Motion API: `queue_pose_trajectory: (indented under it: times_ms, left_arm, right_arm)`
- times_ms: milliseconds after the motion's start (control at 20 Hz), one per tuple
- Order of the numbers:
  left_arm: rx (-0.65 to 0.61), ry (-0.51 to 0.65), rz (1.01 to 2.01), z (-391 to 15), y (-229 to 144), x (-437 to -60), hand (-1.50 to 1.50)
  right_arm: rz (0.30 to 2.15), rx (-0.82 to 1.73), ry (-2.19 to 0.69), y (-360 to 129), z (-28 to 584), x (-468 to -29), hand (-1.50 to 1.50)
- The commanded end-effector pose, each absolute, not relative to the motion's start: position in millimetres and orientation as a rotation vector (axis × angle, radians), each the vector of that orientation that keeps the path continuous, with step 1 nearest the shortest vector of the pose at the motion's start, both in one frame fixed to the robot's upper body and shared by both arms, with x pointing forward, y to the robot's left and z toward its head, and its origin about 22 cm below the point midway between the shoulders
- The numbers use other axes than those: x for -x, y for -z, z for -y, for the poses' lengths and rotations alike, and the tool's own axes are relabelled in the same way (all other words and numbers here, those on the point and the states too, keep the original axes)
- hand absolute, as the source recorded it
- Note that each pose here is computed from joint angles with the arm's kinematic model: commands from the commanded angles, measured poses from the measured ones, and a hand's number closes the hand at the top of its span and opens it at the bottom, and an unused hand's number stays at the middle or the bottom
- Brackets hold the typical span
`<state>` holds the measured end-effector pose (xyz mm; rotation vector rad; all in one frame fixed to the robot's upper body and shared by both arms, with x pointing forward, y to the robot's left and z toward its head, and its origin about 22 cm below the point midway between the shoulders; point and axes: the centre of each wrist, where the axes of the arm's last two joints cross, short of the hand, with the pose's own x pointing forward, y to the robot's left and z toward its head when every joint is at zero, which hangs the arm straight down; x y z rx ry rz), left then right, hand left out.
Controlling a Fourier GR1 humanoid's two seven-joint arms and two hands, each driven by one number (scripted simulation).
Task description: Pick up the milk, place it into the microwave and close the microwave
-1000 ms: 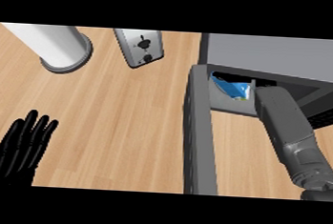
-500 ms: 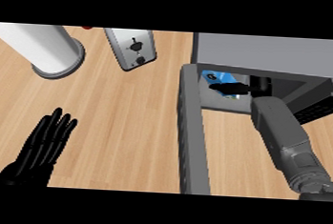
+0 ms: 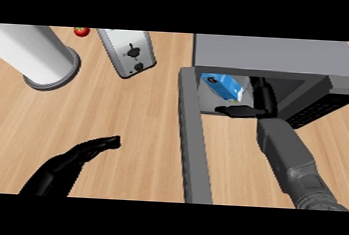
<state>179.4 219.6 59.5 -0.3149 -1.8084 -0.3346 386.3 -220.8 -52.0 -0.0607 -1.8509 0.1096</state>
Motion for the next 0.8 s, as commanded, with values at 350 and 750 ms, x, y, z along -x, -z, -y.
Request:
queue_pose_trajectory:
  times_ms: [350,750]
  left_arm:
    - [0.33,0.475,1.728,-177.4,-40.6,-222.8,1.5]
    - [0.351,0.729,1.616,-131.6,-4.7,-228.5,1.5]
  right_arm:
    - [1.877,-0.026,-0.123,87.4,258.7,-340.5,-1.5]
    - [1.875,-0.03,-0.172,98.4,267.2,-300.2,-1.5]
